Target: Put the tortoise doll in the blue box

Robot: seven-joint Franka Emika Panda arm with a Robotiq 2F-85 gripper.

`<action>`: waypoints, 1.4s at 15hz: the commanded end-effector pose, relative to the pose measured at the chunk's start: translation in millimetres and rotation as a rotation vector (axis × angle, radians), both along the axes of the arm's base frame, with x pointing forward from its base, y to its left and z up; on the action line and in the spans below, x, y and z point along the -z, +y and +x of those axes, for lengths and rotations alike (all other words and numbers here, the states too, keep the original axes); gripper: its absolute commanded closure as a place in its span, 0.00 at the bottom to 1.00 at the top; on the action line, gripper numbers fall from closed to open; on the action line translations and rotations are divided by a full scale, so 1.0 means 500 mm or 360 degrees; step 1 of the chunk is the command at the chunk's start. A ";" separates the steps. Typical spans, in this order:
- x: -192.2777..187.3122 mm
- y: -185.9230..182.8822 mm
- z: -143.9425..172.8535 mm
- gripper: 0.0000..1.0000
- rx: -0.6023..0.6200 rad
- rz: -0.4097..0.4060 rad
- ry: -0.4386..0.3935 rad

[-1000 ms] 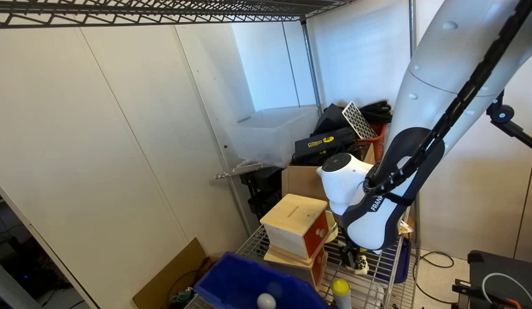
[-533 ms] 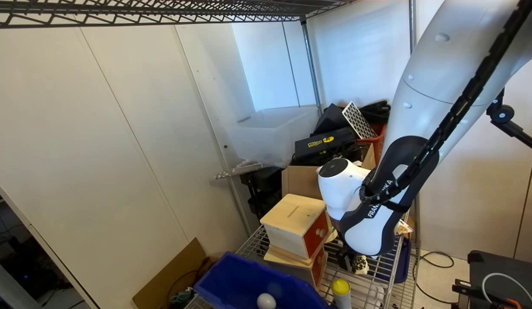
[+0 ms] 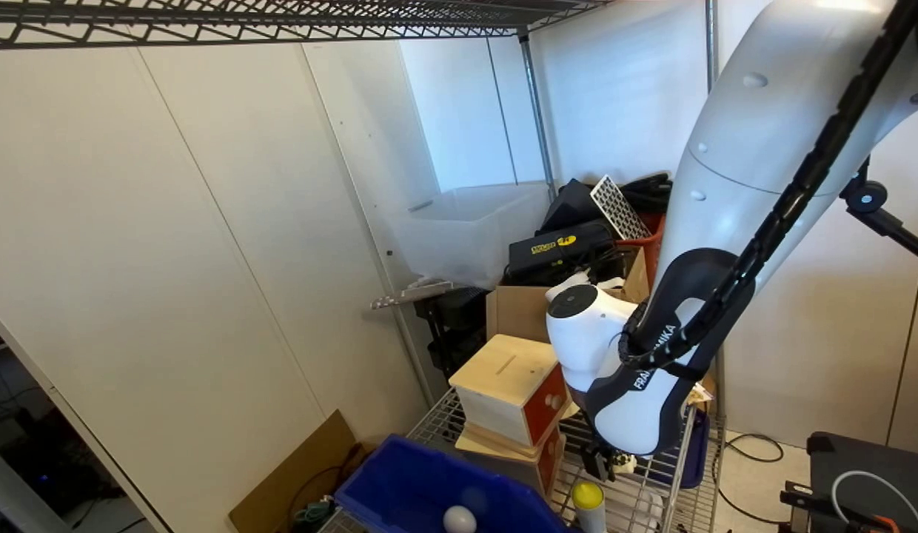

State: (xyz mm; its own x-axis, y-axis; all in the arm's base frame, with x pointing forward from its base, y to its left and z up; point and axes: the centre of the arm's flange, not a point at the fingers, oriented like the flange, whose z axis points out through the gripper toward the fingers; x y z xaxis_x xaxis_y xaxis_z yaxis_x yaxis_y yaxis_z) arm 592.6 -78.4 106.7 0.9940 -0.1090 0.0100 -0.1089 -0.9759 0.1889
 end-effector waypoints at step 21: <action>-0.090 0.047 0.003 0.98 0.0060 -0.0108 -0.0041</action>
State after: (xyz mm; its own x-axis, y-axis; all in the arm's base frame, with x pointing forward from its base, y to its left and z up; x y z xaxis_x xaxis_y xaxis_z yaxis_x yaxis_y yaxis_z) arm 599.0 -63.6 121.4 0.9918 -0.1237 0.0313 -0.1276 -0.9678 0.2168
